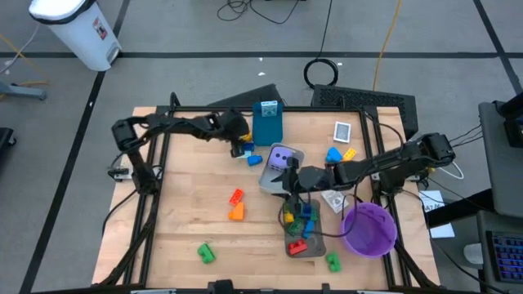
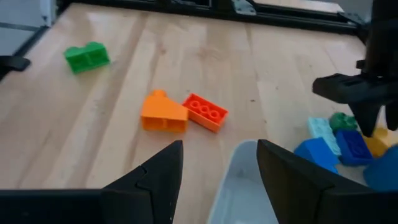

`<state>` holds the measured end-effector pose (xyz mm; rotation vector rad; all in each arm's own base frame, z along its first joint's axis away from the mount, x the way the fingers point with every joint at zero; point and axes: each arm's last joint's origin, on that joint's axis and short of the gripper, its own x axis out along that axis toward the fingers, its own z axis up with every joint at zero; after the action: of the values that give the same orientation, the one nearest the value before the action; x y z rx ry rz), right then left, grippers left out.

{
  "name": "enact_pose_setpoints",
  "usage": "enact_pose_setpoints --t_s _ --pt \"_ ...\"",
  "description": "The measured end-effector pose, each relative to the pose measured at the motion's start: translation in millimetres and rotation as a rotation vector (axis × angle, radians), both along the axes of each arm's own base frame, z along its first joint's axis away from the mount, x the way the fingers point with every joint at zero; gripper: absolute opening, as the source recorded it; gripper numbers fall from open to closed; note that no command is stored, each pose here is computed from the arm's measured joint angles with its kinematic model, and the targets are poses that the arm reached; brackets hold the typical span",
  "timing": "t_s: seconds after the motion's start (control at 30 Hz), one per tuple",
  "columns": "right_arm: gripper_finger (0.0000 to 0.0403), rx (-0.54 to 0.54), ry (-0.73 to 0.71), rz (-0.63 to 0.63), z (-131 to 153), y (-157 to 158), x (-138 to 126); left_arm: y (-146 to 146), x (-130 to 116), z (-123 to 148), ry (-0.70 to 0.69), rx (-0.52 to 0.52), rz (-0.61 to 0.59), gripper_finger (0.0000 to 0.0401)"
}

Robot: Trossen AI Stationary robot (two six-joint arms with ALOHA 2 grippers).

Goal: Pick & Place Toys
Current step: Put the yellow game piece into the black bin

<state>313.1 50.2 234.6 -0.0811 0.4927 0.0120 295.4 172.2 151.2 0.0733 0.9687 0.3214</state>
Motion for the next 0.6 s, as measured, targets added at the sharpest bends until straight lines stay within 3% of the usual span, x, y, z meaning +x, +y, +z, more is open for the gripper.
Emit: enact_pose_setpoints --t_s 0.17,0.6 --pt "0.0196 -0.001 0.017 -0.037 -1.4 -12.5 1.0 5.5 6.9 -6.6 -0.020 0.073 0.024 0.0187" --pt "0.0196 -0.097 0.028 -0.030 -1.9 -28.5 2.2 23.1 -1.8 -7.6 -0.047 0.057 0.010 0.0186"
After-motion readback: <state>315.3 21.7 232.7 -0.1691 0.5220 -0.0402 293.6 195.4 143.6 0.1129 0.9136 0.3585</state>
